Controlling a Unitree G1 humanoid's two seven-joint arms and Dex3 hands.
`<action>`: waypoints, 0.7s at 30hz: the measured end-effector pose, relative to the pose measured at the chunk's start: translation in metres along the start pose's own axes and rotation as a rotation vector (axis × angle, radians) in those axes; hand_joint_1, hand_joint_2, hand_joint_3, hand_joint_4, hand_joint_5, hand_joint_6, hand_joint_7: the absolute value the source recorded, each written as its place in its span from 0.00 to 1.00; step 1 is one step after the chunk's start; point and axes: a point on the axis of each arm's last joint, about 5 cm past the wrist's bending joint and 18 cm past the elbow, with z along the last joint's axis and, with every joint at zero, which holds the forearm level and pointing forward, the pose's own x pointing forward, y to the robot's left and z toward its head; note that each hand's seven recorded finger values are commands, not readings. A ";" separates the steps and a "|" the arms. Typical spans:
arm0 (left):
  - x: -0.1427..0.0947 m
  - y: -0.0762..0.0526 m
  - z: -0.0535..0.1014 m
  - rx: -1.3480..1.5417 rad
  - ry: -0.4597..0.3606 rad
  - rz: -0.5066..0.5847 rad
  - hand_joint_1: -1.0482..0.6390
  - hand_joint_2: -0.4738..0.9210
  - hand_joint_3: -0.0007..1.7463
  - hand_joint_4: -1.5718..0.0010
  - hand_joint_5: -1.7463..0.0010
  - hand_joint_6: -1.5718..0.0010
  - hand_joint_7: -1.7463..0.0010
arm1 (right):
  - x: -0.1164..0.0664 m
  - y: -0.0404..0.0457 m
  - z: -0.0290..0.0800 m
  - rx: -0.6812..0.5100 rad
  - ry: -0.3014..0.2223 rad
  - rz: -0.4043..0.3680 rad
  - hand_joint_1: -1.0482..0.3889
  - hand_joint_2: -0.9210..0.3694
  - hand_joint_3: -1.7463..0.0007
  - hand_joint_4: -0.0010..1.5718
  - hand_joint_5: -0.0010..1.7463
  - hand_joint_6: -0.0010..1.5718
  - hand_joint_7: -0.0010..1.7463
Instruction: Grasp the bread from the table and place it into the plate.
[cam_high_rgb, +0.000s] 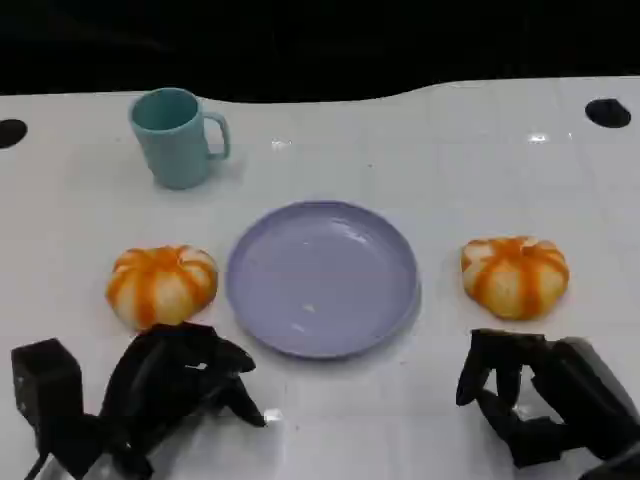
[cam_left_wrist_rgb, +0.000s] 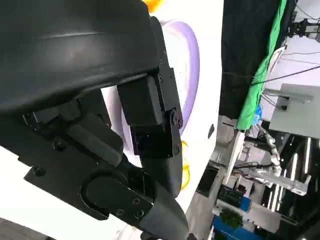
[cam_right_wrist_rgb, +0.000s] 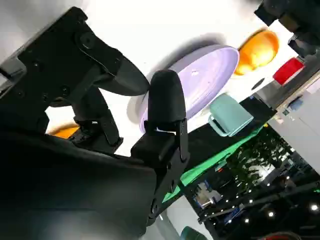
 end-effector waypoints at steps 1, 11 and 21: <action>0.000 0.000 0.000 0.000 0.000 0.000 0.00 0.87 0.00 0.00 0.67 0.00 0.91 | 0.000 0.0000 0.000 0.000 0.000 0.001 0.61 0.46 0.23 0.55 1.00 0.49 0.86; 0.000 0.000 0.000 0.001 0.000 0.000 0.00 0.87 0.00 0.00 0.67 0.00 0.90 | 0.000 -0.0007 -0.001 -0.004 0.008 0.011 0.62 0.46 0.23 0.55 1.00 0.49 0.85; 0.001 0.000 0.001 0.002 -0.004 -0.002 0.00 0.87 0.00 0.00 0.67 0.00 0.90 | 0.000 -0.0007 -0.001 -0.004 0.008 0.011 0.61 0.46 0.23 0.55 1.00 0.49 0.85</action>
